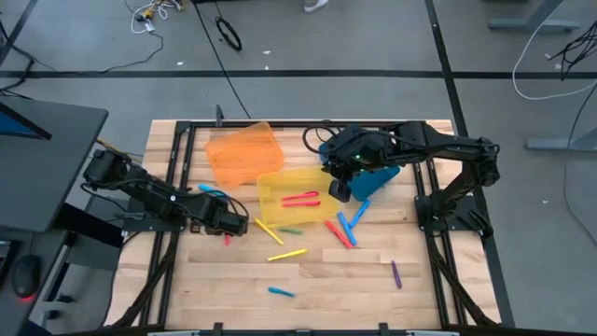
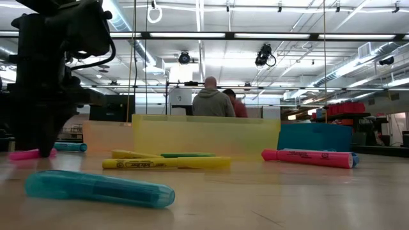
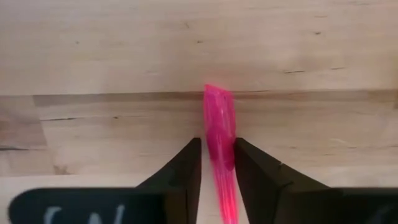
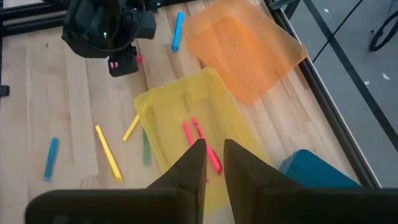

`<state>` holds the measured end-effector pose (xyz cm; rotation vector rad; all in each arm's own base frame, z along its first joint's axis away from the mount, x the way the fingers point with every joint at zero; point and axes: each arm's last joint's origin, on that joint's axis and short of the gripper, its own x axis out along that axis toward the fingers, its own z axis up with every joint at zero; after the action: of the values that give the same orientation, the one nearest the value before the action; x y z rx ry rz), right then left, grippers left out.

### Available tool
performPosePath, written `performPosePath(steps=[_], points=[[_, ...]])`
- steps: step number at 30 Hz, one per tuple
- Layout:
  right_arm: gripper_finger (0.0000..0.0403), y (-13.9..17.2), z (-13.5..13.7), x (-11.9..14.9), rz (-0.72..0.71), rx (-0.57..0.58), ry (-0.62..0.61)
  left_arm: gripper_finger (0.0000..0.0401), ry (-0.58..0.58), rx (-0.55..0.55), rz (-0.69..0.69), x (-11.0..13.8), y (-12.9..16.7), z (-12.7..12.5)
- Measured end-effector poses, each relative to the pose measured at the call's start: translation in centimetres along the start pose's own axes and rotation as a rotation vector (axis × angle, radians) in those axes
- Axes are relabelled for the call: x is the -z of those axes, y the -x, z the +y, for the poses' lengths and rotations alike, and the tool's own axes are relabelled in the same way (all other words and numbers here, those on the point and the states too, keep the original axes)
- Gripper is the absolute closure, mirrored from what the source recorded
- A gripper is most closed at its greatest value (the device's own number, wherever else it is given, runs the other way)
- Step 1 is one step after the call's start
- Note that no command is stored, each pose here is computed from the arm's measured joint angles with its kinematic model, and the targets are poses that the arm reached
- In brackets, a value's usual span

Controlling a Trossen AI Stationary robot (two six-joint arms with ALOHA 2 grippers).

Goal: Pick & Place Markers
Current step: Put the pink pen into the orange bin

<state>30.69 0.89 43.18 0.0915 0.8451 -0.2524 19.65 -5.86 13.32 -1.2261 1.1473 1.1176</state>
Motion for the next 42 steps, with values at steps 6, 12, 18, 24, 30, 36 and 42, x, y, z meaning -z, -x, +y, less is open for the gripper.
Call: performPosePath(steps=[6, 12, 18, 24, 30, 36, 42], points=[[0.0347, 0.0, 0.0, 0.0, 0.000, 0.000, 0.000, 0.0342, -0.032, 0.010, 0.004, 0.0, 0.1, 0.0], [0.0347, 0.0, 0.0, 0.1, 0.014, 0.004, -0.002, 0.0346, -0.087, 0.018, 0.022, 0.3, 1.1, -0.9], [0.0347, 0.0, 0.0, 0.2, 0.015, 0.005, -0.003, 0.0343, -0.115, 0.038, 0.018, 0.5, 2.8, -2.1], [0.0347, 0.0, 0.0, 0.2, 0.014, 0.005, -0.004, 0.0345, -0.208, -0.018, 0.000, 0.7, 6.8, -3.4], [0.0347, 0.0, 0.0, 0.2, 0.014, 0.006, -0.002, 0.0339, -0.329, -0.082, -0.079, 0.3, 14.6, -4.3], [0.0347, 0.0, 0.0, 0.1, 0.014, 0.005, 0.007, 0.0342, -0.394, -0.006, -0.189, -1.2, 21.2, -4.7], [0.0347, 0.0, 0.0, 0.1, 0.014, 0.005, 0.007, 0.0343, -0.388, 0.034, -0.197, -2.8, 22.5, -4.9]])
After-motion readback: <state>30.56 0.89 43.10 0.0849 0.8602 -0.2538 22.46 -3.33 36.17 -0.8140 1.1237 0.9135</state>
